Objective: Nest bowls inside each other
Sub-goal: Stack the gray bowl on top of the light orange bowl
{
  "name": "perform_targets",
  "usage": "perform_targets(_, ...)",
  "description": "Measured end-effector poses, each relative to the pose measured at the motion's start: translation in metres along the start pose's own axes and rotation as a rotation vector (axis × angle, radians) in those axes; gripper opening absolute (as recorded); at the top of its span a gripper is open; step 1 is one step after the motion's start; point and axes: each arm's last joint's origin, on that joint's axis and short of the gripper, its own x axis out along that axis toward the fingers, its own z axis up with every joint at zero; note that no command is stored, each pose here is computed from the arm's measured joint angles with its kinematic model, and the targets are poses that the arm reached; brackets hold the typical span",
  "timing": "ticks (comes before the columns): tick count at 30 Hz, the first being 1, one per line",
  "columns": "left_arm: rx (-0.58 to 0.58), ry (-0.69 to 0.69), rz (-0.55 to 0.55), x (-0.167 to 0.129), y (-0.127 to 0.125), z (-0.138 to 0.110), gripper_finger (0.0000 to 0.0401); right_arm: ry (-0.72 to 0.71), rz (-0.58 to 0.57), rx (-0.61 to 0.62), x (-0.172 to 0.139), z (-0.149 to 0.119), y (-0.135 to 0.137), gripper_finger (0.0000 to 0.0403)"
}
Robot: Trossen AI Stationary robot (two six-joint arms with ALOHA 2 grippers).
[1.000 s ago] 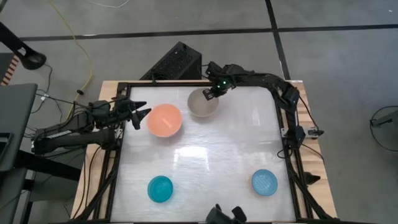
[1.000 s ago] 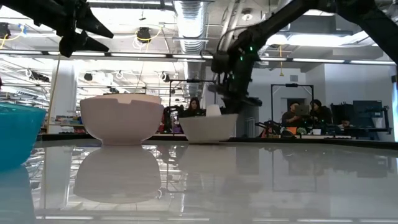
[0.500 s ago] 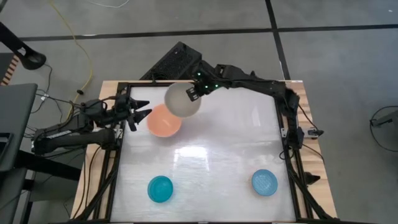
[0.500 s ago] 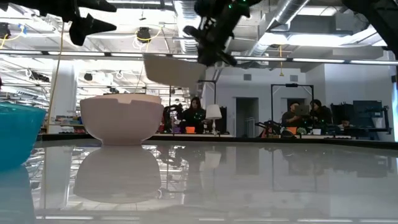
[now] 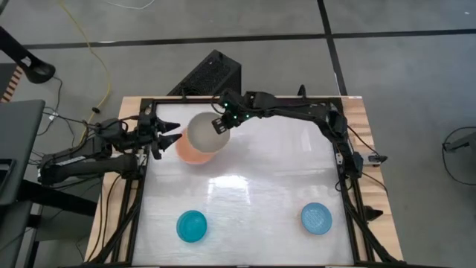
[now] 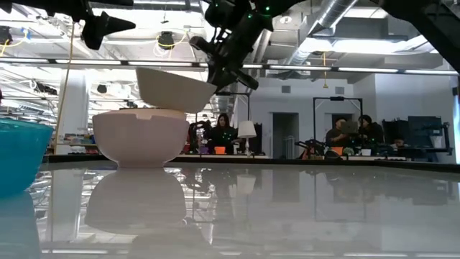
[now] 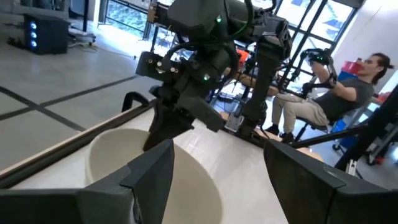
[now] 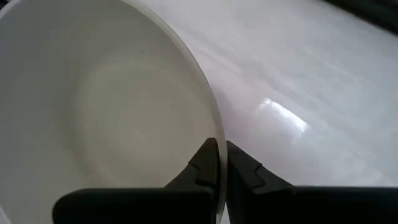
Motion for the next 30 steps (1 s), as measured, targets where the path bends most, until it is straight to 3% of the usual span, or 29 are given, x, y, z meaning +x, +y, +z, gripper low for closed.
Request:
perform_targets(16, -0.012, 0.011, 0.001, 0.0, 0.0, -0.001, 0.0238, 0.045, -0.001, 0.029, 0.006, 0.0, -0.006, 0.0034)
perform_targets(22, -0.021, 0.01, -0.012, 0.0, 0.0, -0.001, 0.0238, -0.078, 0.111, 0.031, 0.005, 0.007, 0.011, 0.0034)
perform_targets(30, -0.03, 0.005, -0.013, 0.0, 0.0, 0.0, 0.0238, -0.133, 0.099, 0.069, 0.004, 0.009, 0.013, 0.0034)
